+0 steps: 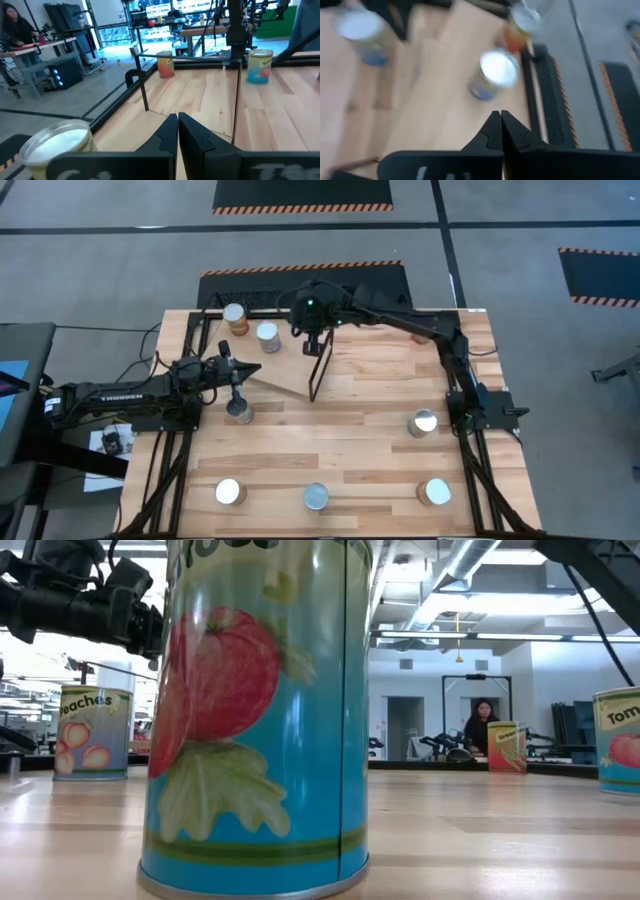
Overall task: Pick and place cans onto a shelf
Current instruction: Put the top canned peaches on the shelf
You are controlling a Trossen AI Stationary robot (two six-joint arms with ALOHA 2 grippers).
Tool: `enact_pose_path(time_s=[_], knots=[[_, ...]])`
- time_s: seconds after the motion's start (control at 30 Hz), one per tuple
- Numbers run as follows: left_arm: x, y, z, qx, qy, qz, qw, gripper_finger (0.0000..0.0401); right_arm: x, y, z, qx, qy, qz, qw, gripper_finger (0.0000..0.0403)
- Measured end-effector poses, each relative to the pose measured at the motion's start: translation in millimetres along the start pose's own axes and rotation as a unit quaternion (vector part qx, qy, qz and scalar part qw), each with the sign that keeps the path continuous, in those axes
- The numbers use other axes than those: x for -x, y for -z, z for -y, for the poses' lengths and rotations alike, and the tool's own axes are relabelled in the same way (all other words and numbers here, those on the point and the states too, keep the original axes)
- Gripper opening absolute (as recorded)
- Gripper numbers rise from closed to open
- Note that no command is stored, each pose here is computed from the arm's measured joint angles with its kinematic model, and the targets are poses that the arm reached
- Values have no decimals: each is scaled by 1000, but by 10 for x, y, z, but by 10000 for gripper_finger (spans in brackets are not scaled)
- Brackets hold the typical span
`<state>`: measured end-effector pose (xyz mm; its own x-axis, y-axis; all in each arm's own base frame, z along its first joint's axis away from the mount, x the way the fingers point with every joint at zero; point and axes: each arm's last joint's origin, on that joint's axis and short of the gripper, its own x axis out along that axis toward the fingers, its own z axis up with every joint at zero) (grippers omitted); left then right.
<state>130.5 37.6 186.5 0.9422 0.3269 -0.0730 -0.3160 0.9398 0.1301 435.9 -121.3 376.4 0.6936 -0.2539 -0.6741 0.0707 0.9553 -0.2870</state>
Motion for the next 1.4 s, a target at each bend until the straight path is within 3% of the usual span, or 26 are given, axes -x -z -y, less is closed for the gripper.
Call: enact_pose_path(time_s=[0.13, 0.23, 0.33, 0.57, 0.7, 0.9, 1.13, 1.4], knots=[[0, 0, 0, 3, 0, -2, 1000, 4, -268, 2, -44, -10, -24, 96, 995, 4], [-1, 0, -1, 3, -1, -2, 1000, 4, -503, 110, -90, -34, -8, 153, 988, 3], [-1, 0, -2, 4, -4, -3, 1000, 4, -543, 251, -144, -59, 5, 208, 976, 3], [-1, -14, -24, 24, -39, -5, 999, 4, -24, 784, -287, -90, 48, 282, 954, 3], [-35, -227, -59, 36, -50, -1, 998, 4, 276, 1207, -396, -110, 84, 281, 950, 3], [-250, -607, -194, 3, -71, -103, 992, 0, 581, 1715, -540, -135, 112, 300, 938, 4], [-756, -924, -475, -23, -78, -262, 962, 0, 723, 2036, -711, -131, 104, 314, 935, 4], [-1216, -791, -686, -30, -62, -450, 890, 0, 710, 2192, -925, -112, 77, 314, 940, 5]])
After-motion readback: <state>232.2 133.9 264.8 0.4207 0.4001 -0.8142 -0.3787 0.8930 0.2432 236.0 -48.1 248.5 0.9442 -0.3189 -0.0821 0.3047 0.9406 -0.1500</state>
